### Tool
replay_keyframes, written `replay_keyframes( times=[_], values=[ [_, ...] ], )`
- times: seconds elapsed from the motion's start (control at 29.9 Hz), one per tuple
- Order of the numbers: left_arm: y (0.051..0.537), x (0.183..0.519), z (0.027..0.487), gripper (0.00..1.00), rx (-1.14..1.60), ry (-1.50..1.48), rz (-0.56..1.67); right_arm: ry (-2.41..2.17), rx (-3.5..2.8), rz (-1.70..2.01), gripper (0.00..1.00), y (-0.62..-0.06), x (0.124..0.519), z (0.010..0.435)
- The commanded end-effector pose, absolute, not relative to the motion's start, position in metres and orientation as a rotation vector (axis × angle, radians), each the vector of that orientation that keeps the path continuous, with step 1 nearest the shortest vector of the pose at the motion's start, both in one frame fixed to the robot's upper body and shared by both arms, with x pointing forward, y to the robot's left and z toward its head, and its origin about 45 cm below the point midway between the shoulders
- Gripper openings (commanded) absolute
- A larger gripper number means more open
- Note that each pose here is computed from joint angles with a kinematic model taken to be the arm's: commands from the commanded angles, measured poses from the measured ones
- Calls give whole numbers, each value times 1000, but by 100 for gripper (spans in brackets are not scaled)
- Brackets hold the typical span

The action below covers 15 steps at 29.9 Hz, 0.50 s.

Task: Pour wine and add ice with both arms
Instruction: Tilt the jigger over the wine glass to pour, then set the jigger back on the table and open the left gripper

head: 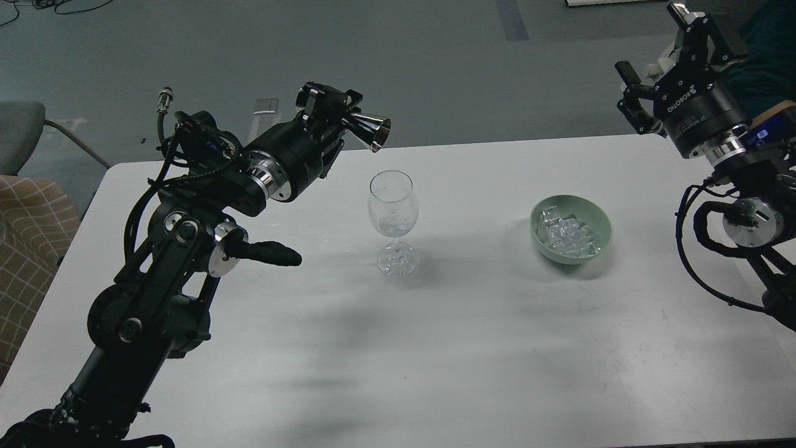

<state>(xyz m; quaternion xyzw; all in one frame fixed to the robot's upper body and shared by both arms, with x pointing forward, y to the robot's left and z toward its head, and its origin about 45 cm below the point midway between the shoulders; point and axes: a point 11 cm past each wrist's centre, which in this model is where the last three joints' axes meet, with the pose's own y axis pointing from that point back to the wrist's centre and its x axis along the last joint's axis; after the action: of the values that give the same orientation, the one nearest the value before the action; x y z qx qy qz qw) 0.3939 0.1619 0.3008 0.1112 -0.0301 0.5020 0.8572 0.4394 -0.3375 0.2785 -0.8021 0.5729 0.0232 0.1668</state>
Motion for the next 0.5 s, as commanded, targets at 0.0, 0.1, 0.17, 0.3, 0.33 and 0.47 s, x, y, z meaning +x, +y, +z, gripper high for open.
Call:
replay_keyframes(
  times=[0.0, 0.1, 0.17, 0.3, 0.33, 0.47],
  values=[
    [163, 394, 301, 0, 270, -109, 1055, 1629, -2283, 67, 100, -337, 439, 278],
    [163, 395, 304, 0, 237, -68, 1062, 1629, -2283, 67, 100, -337, 439, 278],
    [167, 396, 308, 0, 168, 26, 1060, 1631, -2284, 66, 100, -337, 439, 278],
    [191, 400, 320, 0, -81, 341, 1087, 1632, -2282, 66, 100, -338, 439, 279],
    [195, 400, 322, 0, -119, 383, 1091, 1632, -2282, 66, 100, -338, 439, 279],
    [236, 397, 319, 0, -339, 610, 1115, 1628, -2282, 70, 100, -336, 440, 278]
  ],
)
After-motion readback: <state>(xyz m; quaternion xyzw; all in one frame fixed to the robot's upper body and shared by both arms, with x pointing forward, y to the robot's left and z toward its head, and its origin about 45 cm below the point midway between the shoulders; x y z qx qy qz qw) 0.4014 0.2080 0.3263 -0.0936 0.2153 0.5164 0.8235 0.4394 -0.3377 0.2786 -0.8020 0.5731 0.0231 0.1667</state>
